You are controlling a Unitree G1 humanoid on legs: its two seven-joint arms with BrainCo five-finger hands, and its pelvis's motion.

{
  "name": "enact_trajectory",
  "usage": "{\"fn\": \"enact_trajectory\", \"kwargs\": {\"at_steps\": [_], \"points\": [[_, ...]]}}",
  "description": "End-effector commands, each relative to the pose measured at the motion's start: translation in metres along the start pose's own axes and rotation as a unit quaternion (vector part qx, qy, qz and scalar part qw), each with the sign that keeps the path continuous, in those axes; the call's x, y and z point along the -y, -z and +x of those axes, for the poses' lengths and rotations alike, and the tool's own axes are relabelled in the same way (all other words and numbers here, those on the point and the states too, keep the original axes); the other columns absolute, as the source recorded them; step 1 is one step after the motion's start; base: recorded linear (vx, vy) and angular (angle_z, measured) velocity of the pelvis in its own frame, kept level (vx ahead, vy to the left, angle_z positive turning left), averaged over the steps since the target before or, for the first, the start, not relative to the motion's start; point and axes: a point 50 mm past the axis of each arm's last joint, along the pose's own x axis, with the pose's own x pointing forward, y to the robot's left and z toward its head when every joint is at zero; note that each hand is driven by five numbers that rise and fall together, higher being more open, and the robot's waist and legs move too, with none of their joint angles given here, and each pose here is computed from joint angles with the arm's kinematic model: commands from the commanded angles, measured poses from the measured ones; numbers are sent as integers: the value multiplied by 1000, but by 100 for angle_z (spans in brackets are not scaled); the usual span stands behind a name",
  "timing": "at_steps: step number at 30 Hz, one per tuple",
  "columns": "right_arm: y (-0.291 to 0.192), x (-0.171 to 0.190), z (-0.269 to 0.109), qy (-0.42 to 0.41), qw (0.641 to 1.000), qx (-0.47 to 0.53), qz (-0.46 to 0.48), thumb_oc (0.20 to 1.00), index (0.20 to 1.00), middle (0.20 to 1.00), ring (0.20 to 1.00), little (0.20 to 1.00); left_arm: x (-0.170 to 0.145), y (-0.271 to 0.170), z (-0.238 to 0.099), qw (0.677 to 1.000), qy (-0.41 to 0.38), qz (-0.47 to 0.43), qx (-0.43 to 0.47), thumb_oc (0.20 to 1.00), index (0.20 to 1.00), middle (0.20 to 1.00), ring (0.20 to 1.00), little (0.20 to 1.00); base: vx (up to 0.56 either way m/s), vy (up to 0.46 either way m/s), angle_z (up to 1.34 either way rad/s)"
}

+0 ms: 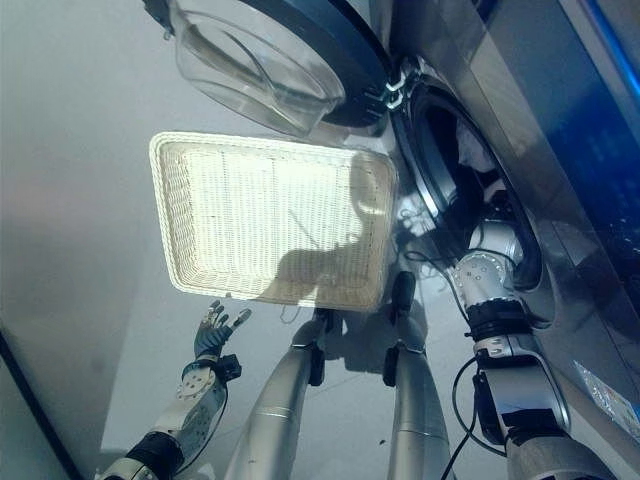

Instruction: Put the clothes into the washing machine.

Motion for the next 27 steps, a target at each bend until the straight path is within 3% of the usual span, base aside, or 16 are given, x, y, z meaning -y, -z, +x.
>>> {"fn": "enact_trajectory", "kwargs": {"at_steps": [1, 3, 7, 11, 21, 25, 27], "points": [[-45, -32, 16, -13, 999, -20, 38, 1000, 1000, 1000, 1000, 1000, -30, 8, -2, 999, -44, -6, -19, 1000, 1000, 1000, 1000, 1000, -16, 26, 4], [-20, -4, 18, -8, 990, -142, -14, 1000, 1000, 1000, 1000, 1000, -32, 10, -3, 999, -48, -6, -22, 1000, 1000, 1000, 1000, 1000, -10, 9, 2], [1, 22, 9, -26, 972, -227, -62, 1000, 1000, 1000, 1000, 1000, -32, 13, -4, 998, -51, -8, -24, 1000, 1000, 1000, 1000, 1000, 1, 37, -7], [22, 75, -6, -39, 935, -313, -160, 1000, 1000, 1000, 1000, 1000, -23, 16, -4, 999, -44, -12, -25, 1000, 1000, 1000, 1000, 1000, -38, 43, -7], [13, 140, -13, -47, 911, -334, -237, 1000, 1000, 1000, 1000, 1000, -28, 28, -5, 998, -10, -24, -59, 1000, 1000, 1000, 1000, 1000, -50, 52, 0], [2, 172, -20, -7, 909, -341, -241, 1000, 1000, 1000, 1000, 1000, -40, 38, -7, 996, -10, -23, -88, 1000, 1000, 1000, 1000, 1000, 2, 18, 6], [-14, 211, -33, 51, 907, -342, -240, 1000, 1000, 1000, 1000, 1000, -52, 50, -11, 993, 1, -18, -121, 1000, 1000, 1000, 1000, 1000, 58, 7, 9]]}}
